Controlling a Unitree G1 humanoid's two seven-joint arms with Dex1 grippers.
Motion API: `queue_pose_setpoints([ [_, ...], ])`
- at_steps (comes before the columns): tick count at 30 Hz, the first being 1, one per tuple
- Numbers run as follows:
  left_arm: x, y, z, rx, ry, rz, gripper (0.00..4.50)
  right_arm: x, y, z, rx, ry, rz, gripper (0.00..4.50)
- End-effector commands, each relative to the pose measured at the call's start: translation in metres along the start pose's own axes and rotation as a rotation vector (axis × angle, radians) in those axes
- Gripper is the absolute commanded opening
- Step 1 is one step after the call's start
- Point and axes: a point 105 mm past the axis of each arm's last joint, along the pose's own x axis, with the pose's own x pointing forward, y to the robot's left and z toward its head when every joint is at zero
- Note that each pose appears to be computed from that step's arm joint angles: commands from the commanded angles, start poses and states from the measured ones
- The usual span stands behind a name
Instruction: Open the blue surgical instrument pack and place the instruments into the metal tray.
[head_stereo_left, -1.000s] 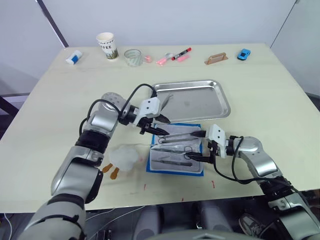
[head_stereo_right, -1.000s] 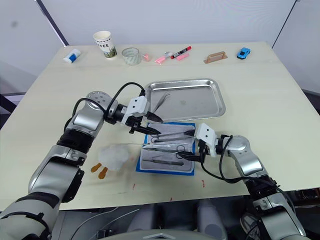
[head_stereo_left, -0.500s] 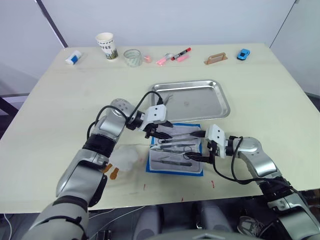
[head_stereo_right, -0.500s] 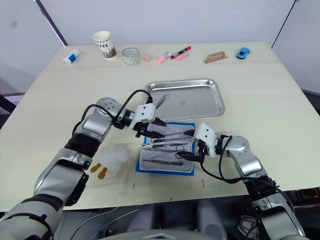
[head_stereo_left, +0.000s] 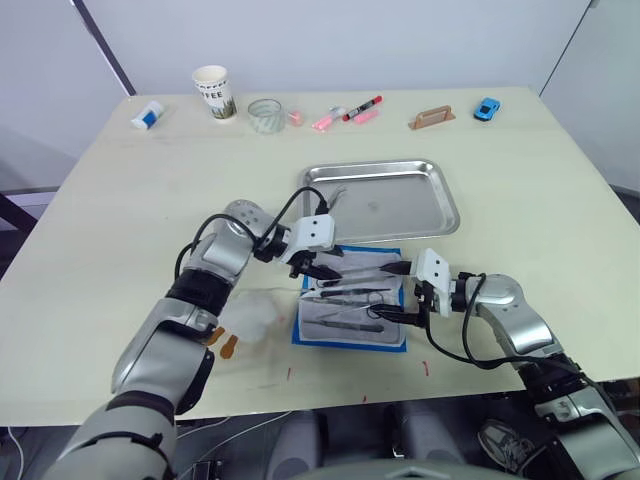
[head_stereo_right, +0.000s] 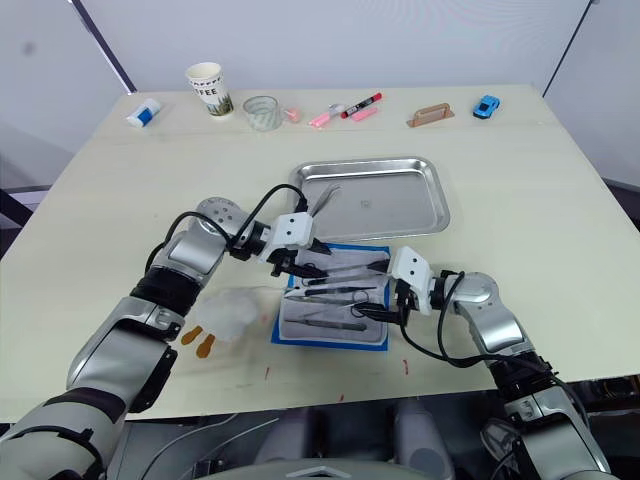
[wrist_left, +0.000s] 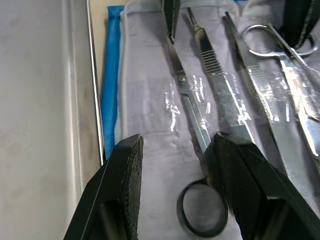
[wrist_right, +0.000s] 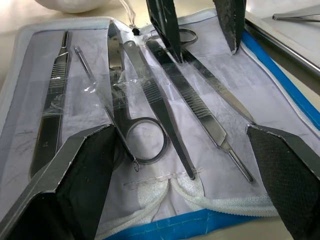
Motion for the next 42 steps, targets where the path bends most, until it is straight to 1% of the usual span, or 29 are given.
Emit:
queue_pose_setpoints([
  [1,-0.001,0.004,-0.005,-0.011,0.032,0.024,2.42,0.008,0.017,-0.045,0.084,0.162,0.013,4.50],
  [7,-0.001,0.003,-0.003,-0.005,0.030,0.016,2.42,0.008,0.017,-0.045,0.085,0.161,0.013,4.50],
  [12,-0.005,-0.005,-0.005,0.020,0.043,-0.050,2.42,0.008,0.016,-0.045,0.084,0.160,0.012,4.50],
  [14,-0.005,-0.003,-0.006,0.021,0.051,-0.041,2.42,0.009,0.016,-0.045,0.083,0.160,0.013,4.50],
  [17,-0.002,-0.001,-0.004,0.010,0.041,-0.034,1.64,0.009,0.016,-0.044,0.083,0.159,0.013,4.50],
  [21,0.000,-0.004,-0.003,-0.005,0.028,-0.044,1.64,0.009,0.016,-0.045,0.083,0.159,0.009,4.50],
  [26,-0.001,-0.003,-0.008,-0.027,0.058,-0.047,1.64,0.007,0.015,-0.046,0.083,0.162,0.003,4.50],
  [32,0.001,-0.008,-0.005,-0.028,0.041,-0.074,1.64,0.008,0.015,-0.045,0.081,0.161,0.003,4.50],
  [35,0.000,-0.010,-0.008,0.001,0.047,-0.080,1.64,0.009,0.015,-0.045,0.080,0.160,0.003,4.50],
  [40,0.001,-0.013,-0.016,-0.035,0.040,-0.083,1.64,0.009,0.014,-0.045,0.078,0.160,0.003,4.50],
  [41,0.001,-0.014,-0.019,-0.039,0.042,-0.085,1.12,0.009,0.014,-0.045,0.078,0.159,0.002,4.50],
  [42,0.001,-0.014,-0.020,-0.043,0.043,-0.085,0.78,0.009,0.014,-0.045,0.077,0.159,0.002,4.50],
])
